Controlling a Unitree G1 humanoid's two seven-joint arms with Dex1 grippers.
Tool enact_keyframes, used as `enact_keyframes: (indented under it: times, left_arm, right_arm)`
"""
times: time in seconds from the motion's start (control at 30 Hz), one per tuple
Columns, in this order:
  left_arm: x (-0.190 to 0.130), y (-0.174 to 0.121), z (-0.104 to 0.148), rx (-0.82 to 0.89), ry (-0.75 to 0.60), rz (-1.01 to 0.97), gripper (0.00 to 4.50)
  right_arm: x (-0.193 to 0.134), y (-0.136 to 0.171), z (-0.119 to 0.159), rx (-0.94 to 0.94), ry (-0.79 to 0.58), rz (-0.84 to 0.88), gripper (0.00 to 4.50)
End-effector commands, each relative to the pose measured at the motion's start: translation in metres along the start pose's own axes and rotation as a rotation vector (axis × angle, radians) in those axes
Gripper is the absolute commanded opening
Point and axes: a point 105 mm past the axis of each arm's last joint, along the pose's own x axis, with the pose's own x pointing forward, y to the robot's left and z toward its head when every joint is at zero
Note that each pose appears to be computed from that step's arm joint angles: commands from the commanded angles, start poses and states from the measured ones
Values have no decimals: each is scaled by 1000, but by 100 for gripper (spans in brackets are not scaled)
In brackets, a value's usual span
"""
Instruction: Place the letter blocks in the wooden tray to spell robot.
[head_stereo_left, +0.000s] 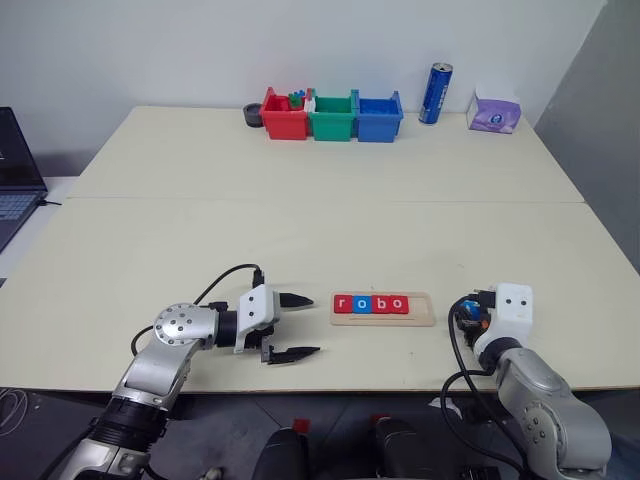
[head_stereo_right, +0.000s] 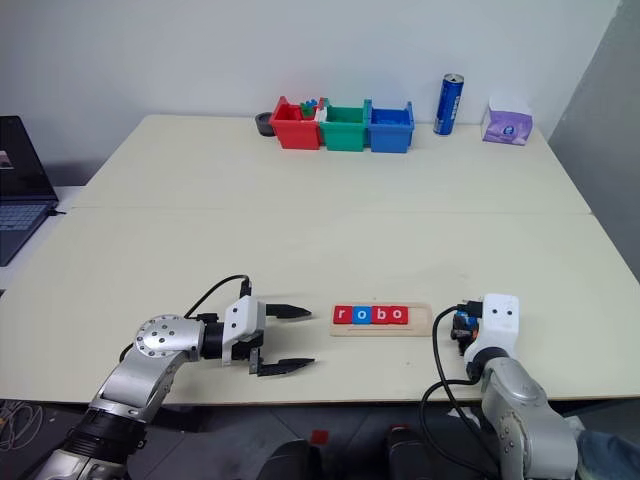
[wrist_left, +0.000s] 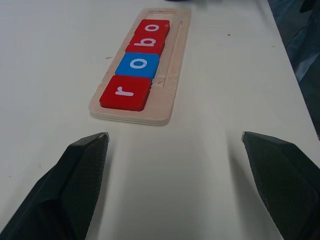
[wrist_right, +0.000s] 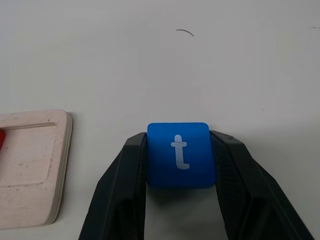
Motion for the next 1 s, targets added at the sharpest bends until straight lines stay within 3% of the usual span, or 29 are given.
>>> enact_keyframes:
  times: [0.03, 0.2, 0.23, 0.33, 0.47, 0.67, 1.0]
  left_arm:
    - [-1, 2, 8, 36, -13, -7, 450]
    - [-4, 2, 6, 34, -9, 2, 450]
    - [-4, 2, 6, 33, -9, 2, 450]
    - [-3, 3, 6, 33, -10, 5, 450]
    - [-2, 4, 7, 35, -13, 7, 450]
    - [0, 5, 7, 41, -13, 3, 450]
    - [-1, 3, 7, 41, -11, 11, 450]
  right_arm:
    - [4, -1, -7, 25, 22, -16, 250]
    - [-1, 5, 48, 3, -152, 16, 429]
    - [-2, 6, 57, -17, -173, 34, 446]
    - [-3, 12, 71, -144, -164, 163, 446]
    - [-12, 17, 66, -320, -57, 443, 446]
    - [-14, -18, 44, -784, 127, 614, 446]
    - [6, -37, 40, -859, 214, 735, 446]
